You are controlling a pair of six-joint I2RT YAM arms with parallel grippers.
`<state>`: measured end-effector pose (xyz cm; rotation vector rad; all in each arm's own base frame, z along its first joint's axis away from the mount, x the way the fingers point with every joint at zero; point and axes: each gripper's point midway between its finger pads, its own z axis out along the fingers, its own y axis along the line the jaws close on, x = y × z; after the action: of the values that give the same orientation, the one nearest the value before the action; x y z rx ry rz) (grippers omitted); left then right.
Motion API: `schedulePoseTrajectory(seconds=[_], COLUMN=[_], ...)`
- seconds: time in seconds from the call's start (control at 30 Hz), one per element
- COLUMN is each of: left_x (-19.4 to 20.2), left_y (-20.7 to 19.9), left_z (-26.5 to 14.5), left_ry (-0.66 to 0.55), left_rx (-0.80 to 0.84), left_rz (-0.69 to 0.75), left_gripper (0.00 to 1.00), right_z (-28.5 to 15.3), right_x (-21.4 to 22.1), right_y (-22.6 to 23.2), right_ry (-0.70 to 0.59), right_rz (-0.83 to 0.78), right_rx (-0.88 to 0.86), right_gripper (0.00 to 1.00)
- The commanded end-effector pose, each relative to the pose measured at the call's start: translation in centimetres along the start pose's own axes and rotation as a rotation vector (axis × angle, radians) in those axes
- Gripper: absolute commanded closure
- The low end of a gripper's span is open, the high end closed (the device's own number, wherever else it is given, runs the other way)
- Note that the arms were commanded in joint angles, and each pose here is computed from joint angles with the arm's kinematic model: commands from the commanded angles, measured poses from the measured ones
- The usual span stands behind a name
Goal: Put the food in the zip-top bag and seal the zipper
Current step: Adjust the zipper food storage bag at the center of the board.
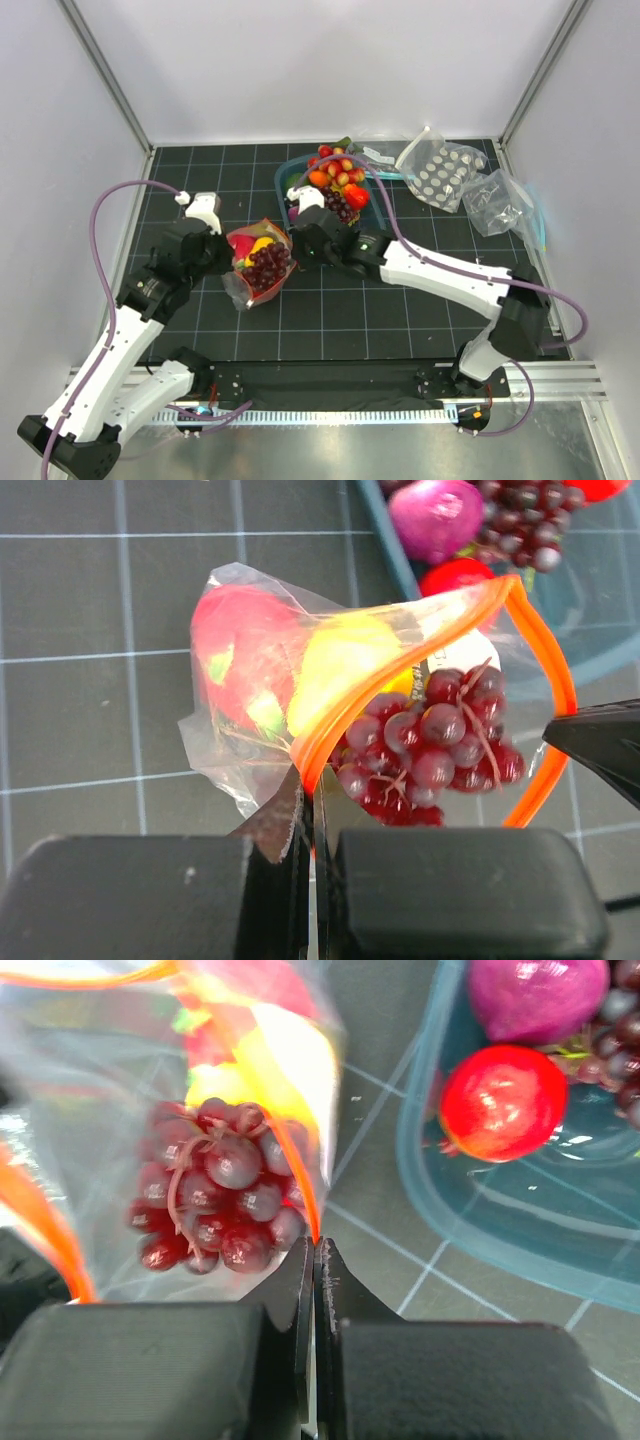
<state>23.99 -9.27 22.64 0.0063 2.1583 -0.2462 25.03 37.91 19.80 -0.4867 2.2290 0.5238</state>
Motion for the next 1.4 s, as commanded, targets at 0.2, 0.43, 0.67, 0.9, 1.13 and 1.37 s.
schedulePoseTrajectory(seconds=[0.2,0.43,0.67,0.9,1.13,1.37], left_x=[-0.9,-0.4,-0.9,-3.5,-0.6,0.8], left_y=[-6.4,-6.7,-6.0,-8.7,-8.1,-7.4], left_z=[-1.9,-1.6,-2.4,-7.3,-5.9,-3.7], left_ry=[-0.019,0.007,0.08,0.19,0.278,0.291], left_rx=[0.375,0.389,0.311,0.412,0.384,0.336], left_rz=[0.02,0.022,-0.049,-0.132,-0.144,-0.142], left_gripper=[1.0,1.0,1.0,1.0,1.0,1.0], right_z=[-7.4,-10.2,-9.1,-6.9,-10.2,-13.0], right_x=[-6.0,-6.9,-6.8,-5.8,-8.3,-11.3], right_y=[6.6,7.5,3.4,1.6,3.2,5.3], right_ry=[-0.278,-0.401,-0.387,-0.303,-0.358,-0.399], right_rz=[0.059,0.046,0.029,0.034,0.057,0.053], right_rx=[-0.387,-0.43,-0.195,-0.048,-0.161,-0.254], right_gripper=[0.99,0.99,0.99,0.99,0.99,0.99])
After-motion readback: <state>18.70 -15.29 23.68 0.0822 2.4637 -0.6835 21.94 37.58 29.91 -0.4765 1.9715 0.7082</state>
